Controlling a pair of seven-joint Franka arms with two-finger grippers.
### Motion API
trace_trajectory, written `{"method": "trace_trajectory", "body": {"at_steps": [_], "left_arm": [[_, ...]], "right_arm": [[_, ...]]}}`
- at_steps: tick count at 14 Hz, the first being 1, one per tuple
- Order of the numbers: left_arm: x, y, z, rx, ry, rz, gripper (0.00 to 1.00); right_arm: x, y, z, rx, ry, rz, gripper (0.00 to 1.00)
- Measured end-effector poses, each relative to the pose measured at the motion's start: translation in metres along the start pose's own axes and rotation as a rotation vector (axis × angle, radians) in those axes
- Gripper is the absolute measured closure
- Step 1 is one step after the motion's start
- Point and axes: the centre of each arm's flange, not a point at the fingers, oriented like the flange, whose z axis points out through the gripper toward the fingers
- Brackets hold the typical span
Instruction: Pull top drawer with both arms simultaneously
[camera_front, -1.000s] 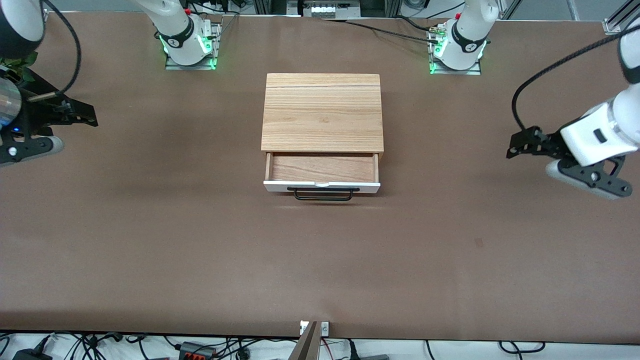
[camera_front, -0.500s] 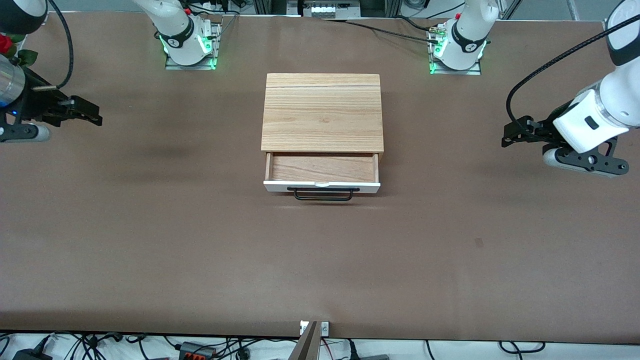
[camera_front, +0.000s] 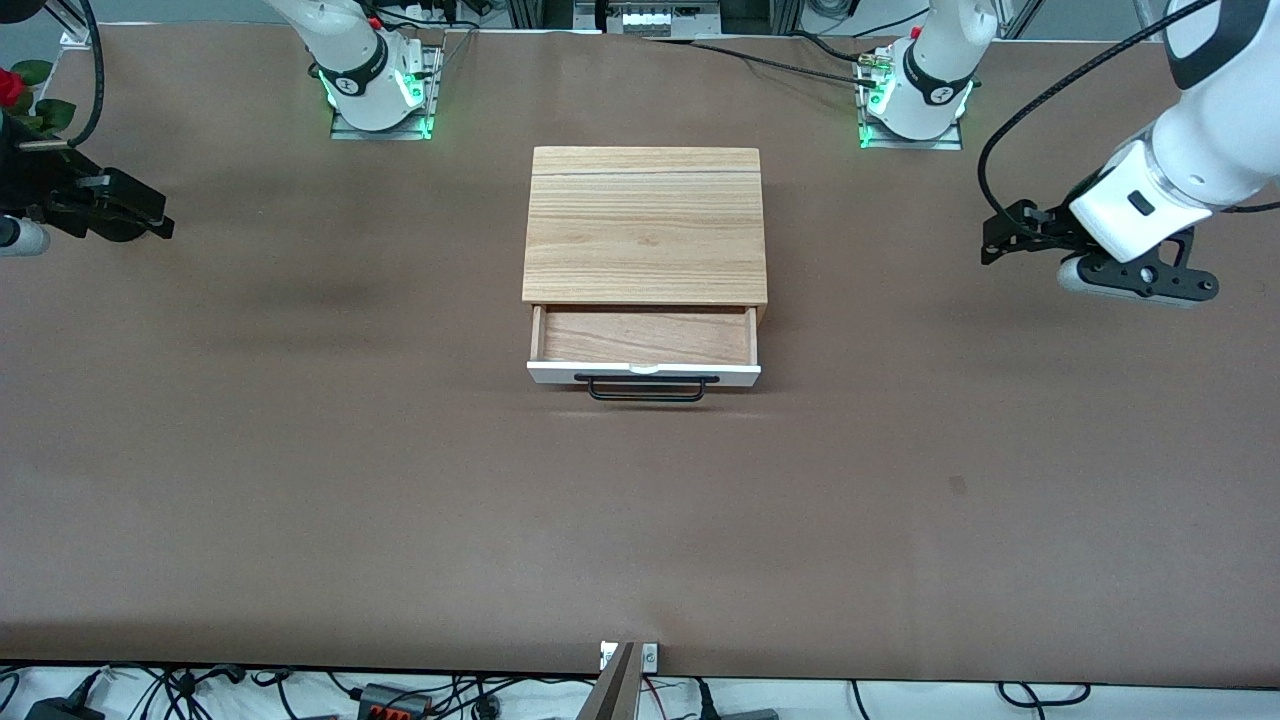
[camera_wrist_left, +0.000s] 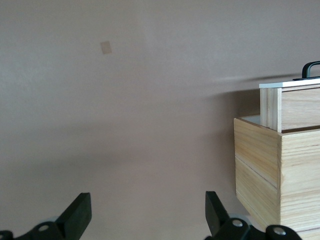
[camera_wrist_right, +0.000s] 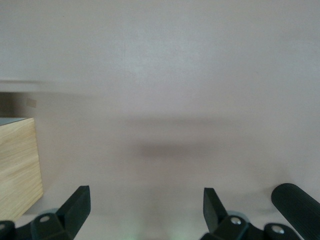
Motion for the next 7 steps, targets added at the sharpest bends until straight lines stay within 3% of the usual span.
{"method": "trace_trajectory", "body": {"at_steps": [7], "left_arm": [[0.0013,-0.0102,0.0078,-0.001,0.006,-0.034,0.00]], "right_arm": [[0.0006,0.0026,0.0010,0.000,-0.001,0.005,0.00]]}}
